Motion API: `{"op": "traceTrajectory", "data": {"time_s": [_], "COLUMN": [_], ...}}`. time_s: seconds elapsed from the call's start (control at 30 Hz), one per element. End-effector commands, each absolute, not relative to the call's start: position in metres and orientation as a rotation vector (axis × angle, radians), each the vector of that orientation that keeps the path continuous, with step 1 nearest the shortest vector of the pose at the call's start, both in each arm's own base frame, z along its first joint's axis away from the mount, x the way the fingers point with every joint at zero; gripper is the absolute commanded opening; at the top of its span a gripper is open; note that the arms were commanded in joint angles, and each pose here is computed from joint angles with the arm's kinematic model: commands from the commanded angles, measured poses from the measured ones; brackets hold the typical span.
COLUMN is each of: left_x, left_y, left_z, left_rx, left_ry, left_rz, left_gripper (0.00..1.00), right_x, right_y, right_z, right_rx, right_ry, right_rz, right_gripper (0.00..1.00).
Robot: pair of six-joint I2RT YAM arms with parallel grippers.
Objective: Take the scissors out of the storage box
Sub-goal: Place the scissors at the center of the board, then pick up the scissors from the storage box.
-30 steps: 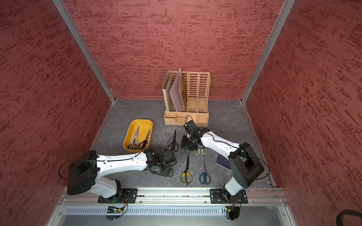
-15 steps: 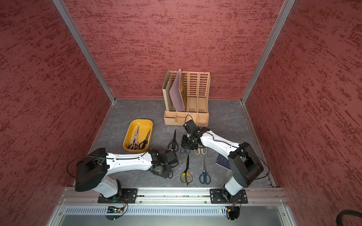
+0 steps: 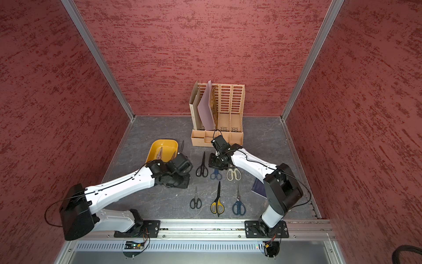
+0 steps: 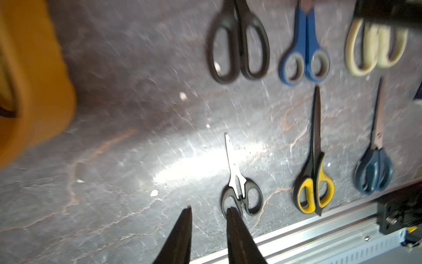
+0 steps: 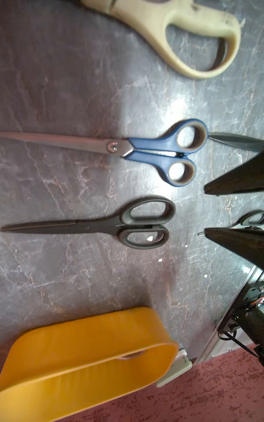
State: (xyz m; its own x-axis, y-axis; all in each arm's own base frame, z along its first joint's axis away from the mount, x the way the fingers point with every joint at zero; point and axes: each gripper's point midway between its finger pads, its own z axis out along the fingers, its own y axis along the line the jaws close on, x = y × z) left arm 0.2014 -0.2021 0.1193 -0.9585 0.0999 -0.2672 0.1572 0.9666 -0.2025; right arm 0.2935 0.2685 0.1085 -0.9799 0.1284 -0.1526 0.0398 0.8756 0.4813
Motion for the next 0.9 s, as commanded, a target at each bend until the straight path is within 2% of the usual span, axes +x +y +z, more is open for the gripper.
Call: {"op": "traceTrajectory", "data": {"time_s": [0.0, 0.13, 0.43, 0.87], "left_x": [0.21, 0.234, 0.284, 0.322], "left_y": [-0.172, -0.136, -0.072, -0.034], "left_z": [0.132, 0.134, 0.106, 0.053], "left_rx": [0.21, 0.047, -0.265, -0.409], "left_ry": [2.88, 2.888, 2.892, 2.967], "left_rz": [-0.296, -0.31, -0.293, 0.002], "left_gripper": [0.31, 0.31, 0.3, 0.29], "right_x": [0.3, 0.308, 0.324, 0.35], "right_y": [0.271, 0.281, 0.306, 0.298], "right_z": [0.112, 0.111, 0.104, 0.096], "right_rx": [0.08, 0.034, -0.074, -0.082], "right_ry": [2.866, 2.878, 2.909, 2.932], "right_rz": [0.683, 0.693, 0.763, 0.842], "right_gripper": [0.29, 0.29, 0.29, 0.29]}}
